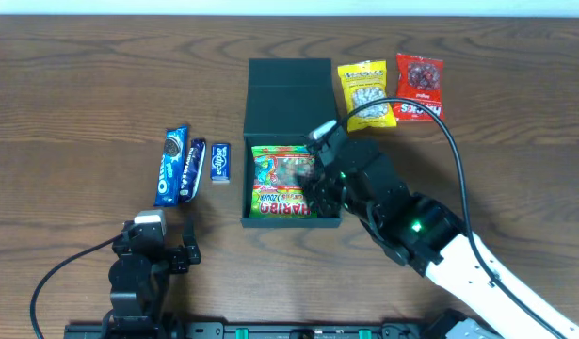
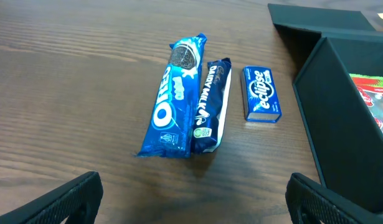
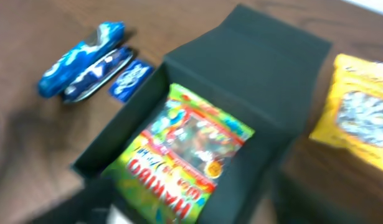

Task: Pack container

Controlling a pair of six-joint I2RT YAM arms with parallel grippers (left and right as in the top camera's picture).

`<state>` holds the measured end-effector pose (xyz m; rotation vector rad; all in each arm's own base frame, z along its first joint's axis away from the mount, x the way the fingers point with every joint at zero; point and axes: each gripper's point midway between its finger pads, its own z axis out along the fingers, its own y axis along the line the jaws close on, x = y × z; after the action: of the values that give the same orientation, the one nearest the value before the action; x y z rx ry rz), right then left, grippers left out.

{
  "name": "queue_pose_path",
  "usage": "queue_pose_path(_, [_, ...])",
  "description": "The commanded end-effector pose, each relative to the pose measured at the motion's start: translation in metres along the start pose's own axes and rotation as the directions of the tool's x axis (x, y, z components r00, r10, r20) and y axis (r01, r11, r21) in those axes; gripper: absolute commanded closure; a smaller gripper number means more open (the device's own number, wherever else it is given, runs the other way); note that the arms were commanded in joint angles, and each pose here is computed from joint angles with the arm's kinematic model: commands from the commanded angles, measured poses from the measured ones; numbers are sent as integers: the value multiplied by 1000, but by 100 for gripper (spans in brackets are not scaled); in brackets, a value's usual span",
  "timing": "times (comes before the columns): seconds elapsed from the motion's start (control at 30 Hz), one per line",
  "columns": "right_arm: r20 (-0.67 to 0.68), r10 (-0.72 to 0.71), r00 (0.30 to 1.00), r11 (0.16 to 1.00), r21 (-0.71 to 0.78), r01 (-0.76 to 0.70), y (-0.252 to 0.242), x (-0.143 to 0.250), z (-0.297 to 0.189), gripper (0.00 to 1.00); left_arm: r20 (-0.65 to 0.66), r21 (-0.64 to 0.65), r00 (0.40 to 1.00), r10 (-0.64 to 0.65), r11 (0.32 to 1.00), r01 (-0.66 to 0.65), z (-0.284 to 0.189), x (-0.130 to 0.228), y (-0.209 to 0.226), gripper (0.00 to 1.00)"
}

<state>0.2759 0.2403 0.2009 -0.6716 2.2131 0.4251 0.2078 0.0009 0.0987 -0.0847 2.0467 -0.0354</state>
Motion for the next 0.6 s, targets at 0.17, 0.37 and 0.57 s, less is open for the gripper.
queue_pose_path(0.17, [-80, -1, 997, 955, -297, -23, 53, 13, -15, 1, -49, 149, 976, -211, 965, 216, 0, 5, -26, 5])
queue_pose_path(0.37, [-117, 49, 992, 921, -378, -90, 68, 16, -21, 1, -150, 231, 828, -540, 795, 560, -5, -1, -47, 5])
queue_pose_path(0.57, [-126, 45, 991, 918, -387, -91, 69, 18, -21, 1, -85, 497, 860, -503, 727, 474, -24, -49, -81, 5])
